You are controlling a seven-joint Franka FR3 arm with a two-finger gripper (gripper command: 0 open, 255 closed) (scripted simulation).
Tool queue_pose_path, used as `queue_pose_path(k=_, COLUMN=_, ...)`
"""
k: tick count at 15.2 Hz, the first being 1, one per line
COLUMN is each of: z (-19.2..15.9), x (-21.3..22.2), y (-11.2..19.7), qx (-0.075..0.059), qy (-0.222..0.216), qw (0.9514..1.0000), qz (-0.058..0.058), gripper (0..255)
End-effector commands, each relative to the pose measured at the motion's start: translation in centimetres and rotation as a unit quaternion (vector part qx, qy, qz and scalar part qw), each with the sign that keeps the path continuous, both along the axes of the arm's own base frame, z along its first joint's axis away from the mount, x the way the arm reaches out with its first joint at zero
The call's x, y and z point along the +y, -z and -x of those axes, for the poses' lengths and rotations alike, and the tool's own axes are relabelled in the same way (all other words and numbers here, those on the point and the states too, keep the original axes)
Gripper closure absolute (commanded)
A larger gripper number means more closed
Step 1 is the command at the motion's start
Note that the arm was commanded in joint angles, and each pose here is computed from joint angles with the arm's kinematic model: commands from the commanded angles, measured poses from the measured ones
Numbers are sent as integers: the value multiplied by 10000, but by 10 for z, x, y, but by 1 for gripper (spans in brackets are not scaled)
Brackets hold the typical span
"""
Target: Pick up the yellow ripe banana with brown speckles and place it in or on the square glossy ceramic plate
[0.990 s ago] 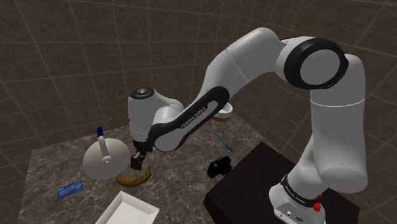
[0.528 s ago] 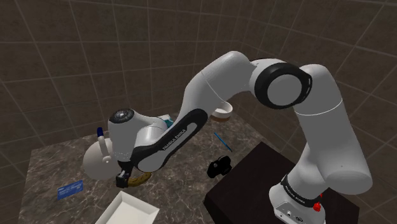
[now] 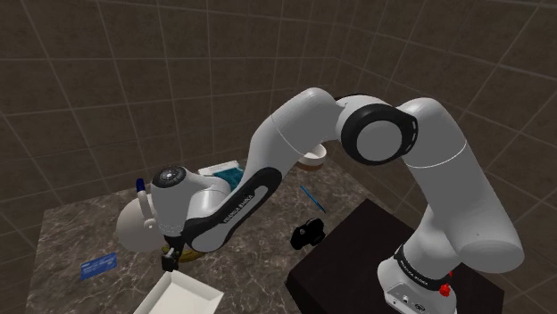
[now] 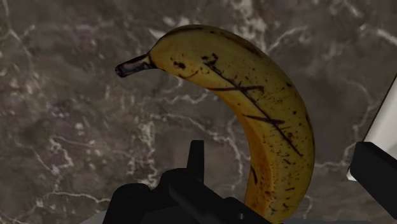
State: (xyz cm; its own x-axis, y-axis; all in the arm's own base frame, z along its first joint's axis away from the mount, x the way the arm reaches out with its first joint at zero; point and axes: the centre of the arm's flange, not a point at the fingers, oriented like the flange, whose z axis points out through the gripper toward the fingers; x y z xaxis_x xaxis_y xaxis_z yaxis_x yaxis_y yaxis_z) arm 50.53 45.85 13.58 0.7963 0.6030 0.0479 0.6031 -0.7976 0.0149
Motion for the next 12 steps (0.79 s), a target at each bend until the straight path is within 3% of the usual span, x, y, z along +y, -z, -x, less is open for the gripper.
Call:
queue_pose_path(k=1, z=1, x=-1, y=5, qx=12, qy=-2, qw=10000, qz=9, gripper=0)
queue_pose_path(k=7, z=1, x=-1, y=5, qx=12, qy=-2, qw=10000, qz=9, gripper=0)
queue_pose_path(k=8, z=2, x=0, y=5, qx=12, qy=-2, qw=10000, qz=9, gripper=255)
queue_pose_path(k=12, z=2, x=0, y=5, qx=12, qy=-3, qw=10000, qz=9, gripper=255)
